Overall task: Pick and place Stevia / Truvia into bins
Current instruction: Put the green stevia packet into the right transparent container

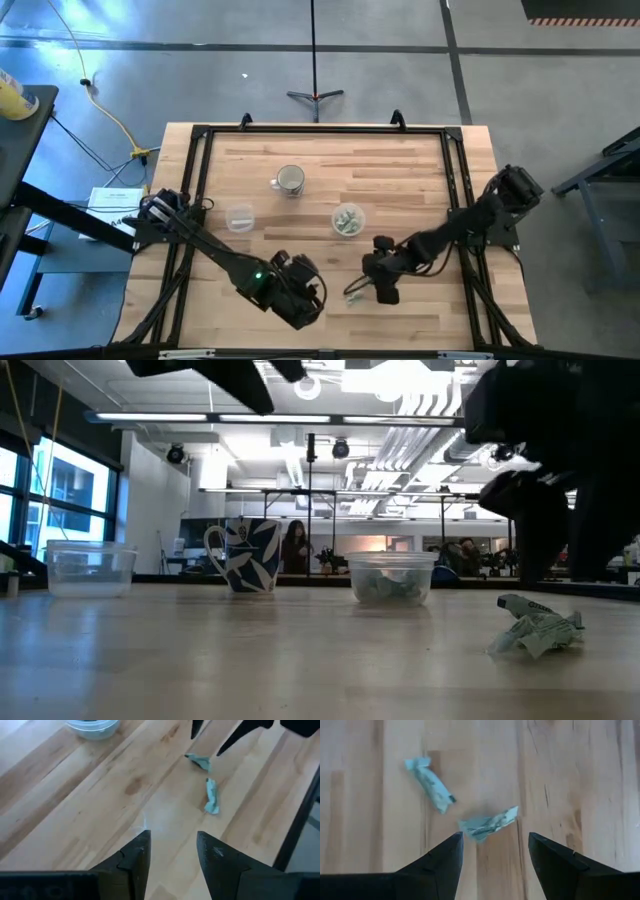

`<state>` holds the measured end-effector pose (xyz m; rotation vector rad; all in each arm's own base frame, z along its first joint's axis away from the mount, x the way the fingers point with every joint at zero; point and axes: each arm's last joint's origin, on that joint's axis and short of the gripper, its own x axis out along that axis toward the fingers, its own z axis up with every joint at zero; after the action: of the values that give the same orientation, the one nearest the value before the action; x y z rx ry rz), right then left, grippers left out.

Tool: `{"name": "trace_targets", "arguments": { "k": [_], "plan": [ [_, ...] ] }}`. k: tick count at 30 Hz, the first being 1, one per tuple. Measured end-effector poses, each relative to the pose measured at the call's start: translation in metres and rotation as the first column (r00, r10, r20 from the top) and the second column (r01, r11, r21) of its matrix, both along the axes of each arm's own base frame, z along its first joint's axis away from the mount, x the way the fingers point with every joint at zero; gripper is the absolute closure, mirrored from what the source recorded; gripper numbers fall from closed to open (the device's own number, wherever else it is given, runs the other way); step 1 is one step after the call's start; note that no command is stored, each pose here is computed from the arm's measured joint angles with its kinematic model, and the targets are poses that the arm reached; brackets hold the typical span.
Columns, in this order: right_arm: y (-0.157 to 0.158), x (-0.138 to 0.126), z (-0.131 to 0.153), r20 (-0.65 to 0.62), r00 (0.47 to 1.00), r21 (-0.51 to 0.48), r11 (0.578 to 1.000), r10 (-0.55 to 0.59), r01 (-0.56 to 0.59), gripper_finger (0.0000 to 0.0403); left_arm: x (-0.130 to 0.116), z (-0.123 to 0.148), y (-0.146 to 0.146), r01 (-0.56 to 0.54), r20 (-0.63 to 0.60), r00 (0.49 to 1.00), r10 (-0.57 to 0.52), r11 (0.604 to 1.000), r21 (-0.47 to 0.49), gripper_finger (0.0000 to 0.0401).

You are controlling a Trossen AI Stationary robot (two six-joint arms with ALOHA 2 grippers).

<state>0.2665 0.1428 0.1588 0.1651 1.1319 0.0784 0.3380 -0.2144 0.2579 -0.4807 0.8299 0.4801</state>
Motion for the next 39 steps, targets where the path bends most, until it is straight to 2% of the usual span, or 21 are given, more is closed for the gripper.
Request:
{"name": "trace_targets", "arguments": {
  "k": [6, 12, 18, 22, 30, 36, 39],
  "plan": [
    [0.015, 0.006, -0.008, 0.104, 0.993, -0.009, 0.998, -0.062, 0.063, 0.0187, -0.007, -0.003, 0.004, 0.021, -0.084, 0.996, -0.016, 0.998, 0.063, 0.0208],
    [0.015, 0.007, -0.031, 0.041, 0.983, -0.054, 0.982, -0.176, 0.178, 0.0187, -0.013, -0.006, 0.009, 0.054, -0.165, 0.986, -0.033, 0.991, 0.122, 0.0208],
    [0.016, 0.009, -0.039, 0.034, 0.959, -0.034, 0.958, -0.283, 0.284, 0.0192, -0.018, -0.007, 0.012, 0.132, -0.245, 0.966, -0.084, 0.974, 0.185, 0.0208],
    [0.013, 0.007, -0.040, 0.036, 0.947, -0.068, 0.945, -0.318, 0.320, 0.0232, -0.021, -0.008, 0.014, 0.166, -0.288, 0.952, -0.101, 0.963, 0.211, 0.0208],
    [0.010, -0.001, -0.044, -0.035, 0.950, -0.141, 0.942, -0.311, 0.303, 0.0383, -0.020, -0.008, 0.018, 0.228, -0.332, 0.933, -0.142, 0.944, 0.237, 0.0208],
    [0.009, -0.003, -0.029, -0.063, 0.955, -0.031, 0.957, -0.289, 0.288, 0.0397, -0.015, -0.008, 0.031, 0.209, -0.365, 0.924, -0.114, 0.951, 0.230, 0.0208],
    [-0.001, -0.003, 0.001, -0.010, 0.944, 0.003, 0.944, -0.330, 0.330, 0.0399, -0.014, -0.008, 0.033, 0.206, -0.367, 0.923, -0.115, 0.954, 0.219, 0.0208]
  ]
}}
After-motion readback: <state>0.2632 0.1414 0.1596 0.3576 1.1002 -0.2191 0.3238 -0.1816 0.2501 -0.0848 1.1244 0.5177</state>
